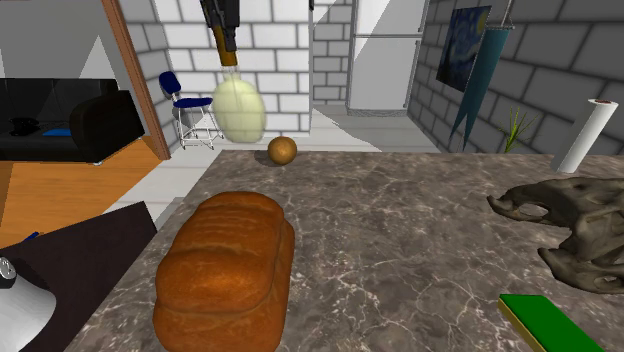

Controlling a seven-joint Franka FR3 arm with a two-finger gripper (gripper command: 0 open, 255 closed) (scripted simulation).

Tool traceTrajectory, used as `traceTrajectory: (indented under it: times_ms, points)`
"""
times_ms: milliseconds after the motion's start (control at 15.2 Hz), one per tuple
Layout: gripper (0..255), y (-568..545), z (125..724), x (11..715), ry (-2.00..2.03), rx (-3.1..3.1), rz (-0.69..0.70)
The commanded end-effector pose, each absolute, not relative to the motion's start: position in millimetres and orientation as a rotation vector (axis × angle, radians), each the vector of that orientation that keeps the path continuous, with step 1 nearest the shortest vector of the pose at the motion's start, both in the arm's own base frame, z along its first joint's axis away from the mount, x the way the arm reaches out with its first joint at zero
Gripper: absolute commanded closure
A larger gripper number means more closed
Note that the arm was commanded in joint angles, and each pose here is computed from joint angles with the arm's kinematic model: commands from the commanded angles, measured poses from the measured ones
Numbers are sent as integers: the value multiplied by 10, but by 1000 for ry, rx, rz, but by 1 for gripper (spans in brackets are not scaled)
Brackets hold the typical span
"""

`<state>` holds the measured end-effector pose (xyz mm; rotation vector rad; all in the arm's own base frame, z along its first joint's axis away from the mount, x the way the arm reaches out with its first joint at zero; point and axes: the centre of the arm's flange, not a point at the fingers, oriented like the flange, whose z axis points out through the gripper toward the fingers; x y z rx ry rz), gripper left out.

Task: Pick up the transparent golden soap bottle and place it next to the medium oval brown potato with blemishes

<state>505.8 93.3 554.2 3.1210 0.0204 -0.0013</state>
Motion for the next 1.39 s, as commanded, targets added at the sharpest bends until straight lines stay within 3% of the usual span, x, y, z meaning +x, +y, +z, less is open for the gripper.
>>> traceTrajectory:
  times_ms: [0, 1320]
  points:
    - [255, 939, 5436, 5055, 20, 3121, 1]
    - [255, 939, 4395, 5054, 20, 3121, 1]
